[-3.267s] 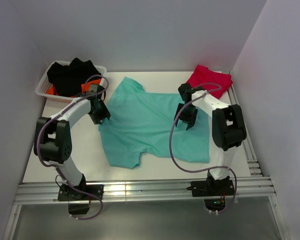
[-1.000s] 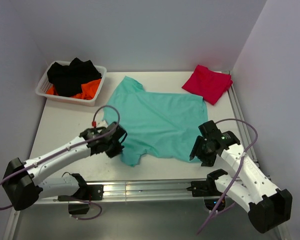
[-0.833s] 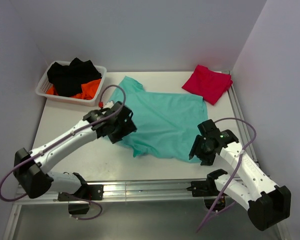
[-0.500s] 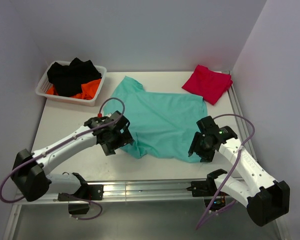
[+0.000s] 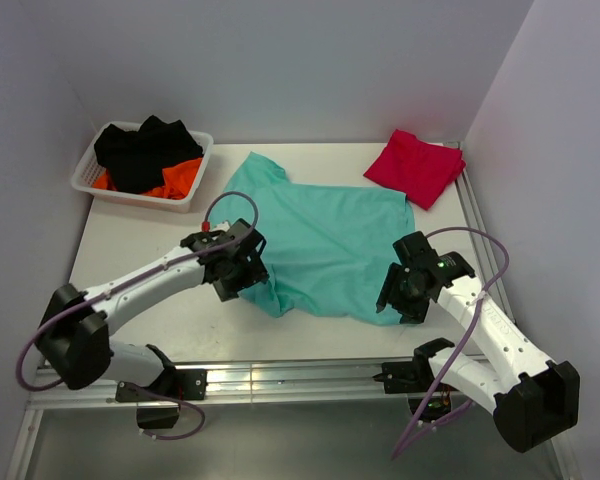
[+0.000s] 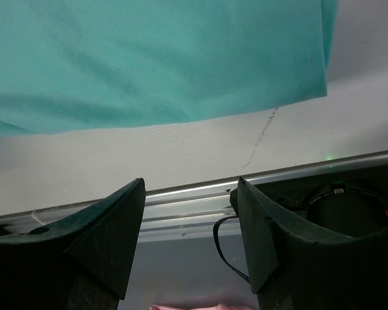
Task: Fold and stack the t-shirts
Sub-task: Flatten the tshirt out
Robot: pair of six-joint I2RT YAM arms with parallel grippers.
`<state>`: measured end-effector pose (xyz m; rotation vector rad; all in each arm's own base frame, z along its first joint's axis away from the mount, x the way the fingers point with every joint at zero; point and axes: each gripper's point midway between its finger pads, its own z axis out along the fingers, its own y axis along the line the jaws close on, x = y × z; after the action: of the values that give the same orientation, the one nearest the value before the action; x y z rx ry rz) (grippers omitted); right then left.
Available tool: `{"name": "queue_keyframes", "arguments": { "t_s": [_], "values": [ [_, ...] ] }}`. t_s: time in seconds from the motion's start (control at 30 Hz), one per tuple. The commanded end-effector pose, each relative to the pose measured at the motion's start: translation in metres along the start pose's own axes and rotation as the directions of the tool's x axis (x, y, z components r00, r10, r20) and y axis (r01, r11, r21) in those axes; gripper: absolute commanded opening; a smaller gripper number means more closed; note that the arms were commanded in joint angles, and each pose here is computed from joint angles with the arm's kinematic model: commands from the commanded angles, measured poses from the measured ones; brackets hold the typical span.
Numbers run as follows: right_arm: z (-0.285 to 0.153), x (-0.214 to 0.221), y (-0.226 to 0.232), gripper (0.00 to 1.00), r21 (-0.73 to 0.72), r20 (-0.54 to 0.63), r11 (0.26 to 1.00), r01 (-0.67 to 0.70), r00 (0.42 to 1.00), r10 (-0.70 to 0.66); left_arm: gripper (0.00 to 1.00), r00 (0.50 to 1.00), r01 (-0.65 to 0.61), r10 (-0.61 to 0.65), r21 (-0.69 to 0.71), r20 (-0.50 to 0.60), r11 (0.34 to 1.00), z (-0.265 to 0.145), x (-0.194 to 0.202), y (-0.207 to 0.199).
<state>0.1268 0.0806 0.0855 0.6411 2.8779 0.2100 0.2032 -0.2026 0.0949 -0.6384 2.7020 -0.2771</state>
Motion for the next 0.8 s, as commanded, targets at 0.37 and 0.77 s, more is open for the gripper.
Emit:
{"name": "queue_keyframes", "arguments": {
  "t_s": [0.37, 0.77],
  "values": [
    [-0.007, -0.005, -0.004, 0.66, 0.006, 0.044, 1.0, 0.029, 0.999, -0.029, 0.7, 0.998, 0.002, -0.003, 0.019, 0.056, 1.0, 0.049, -0.056, -0.038],
    [-0.004, -0.008, -0.003, 0.66, 0.019, 0.033, 0.999, 0.048, 0.998, -0.049, 0.66, 0.999, 0.032, -0.033, 0.033, 0.012, 0.999, 0.074, -0.047, -0.045]
  ]
}}
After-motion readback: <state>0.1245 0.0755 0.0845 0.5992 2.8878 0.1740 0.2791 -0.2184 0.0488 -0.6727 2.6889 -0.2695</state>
